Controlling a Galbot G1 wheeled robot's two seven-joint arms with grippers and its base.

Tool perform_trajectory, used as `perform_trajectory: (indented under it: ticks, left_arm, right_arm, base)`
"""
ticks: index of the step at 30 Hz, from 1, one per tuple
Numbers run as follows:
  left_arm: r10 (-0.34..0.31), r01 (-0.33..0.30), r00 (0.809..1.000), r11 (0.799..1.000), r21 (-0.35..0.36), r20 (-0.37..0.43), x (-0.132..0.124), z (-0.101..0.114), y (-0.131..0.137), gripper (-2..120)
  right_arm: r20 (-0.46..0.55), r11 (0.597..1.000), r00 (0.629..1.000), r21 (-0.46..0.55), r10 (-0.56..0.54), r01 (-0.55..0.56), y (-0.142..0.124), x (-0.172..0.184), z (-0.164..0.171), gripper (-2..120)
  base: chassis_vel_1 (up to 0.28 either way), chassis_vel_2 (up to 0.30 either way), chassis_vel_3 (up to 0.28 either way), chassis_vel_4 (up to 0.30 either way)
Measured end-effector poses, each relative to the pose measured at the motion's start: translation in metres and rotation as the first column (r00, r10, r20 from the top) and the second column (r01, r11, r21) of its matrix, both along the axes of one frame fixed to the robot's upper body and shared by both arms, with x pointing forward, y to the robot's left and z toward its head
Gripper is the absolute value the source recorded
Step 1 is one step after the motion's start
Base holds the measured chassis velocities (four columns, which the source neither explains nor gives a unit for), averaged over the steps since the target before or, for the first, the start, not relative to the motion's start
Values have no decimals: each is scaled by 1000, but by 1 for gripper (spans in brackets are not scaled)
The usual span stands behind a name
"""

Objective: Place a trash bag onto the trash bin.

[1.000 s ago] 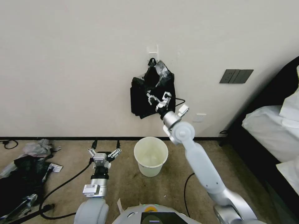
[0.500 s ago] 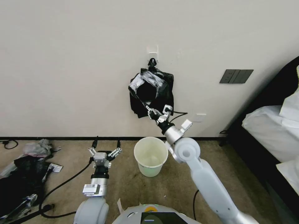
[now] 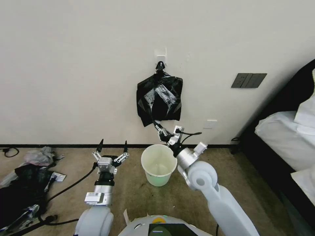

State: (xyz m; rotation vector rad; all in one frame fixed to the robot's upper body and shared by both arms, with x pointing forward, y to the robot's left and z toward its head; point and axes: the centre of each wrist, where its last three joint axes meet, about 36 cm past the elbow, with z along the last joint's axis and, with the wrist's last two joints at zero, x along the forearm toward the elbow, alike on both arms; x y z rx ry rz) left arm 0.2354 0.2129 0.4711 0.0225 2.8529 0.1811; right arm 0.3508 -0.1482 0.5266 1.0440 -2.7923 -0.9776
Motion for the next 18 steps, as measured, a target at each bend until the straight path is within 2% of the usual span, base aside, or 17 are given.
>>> perform_trajectory:
  ticks: [9, 12, 14, 18]
  left_arm:
    - [-22, 22, 1000, 1000, 6, 15, 0, 9, 0, 100]
    - [-56, 55, 998, 997, -63, -7, -2, 18, -3, 100]
    - [-65, 64, 998, 995, -72, -8, -1, 20, -3, 100]
    - [-134, 133, 991, 987, -87, -5, 6, 39, 3, 100]
  right_arm:
    - [6, 999, 1000, -48, -4, 4, -3, -15, -7, 0]
    - [30, 997, 999, -75, -15, 18, -3, -17, -7, 0]
    - [35, 997, 999, -80, -19, 22, -3, -16, -7, 0]
    - [67, 993, 997, -107, -38, 45, -3, -11, -6, 0]
  base:
    - [0, 0, 0, 0]
    - [0, 0, 0, 0]
    - [0, 0, 0, 0]
    - [0, 0, 0, 0]
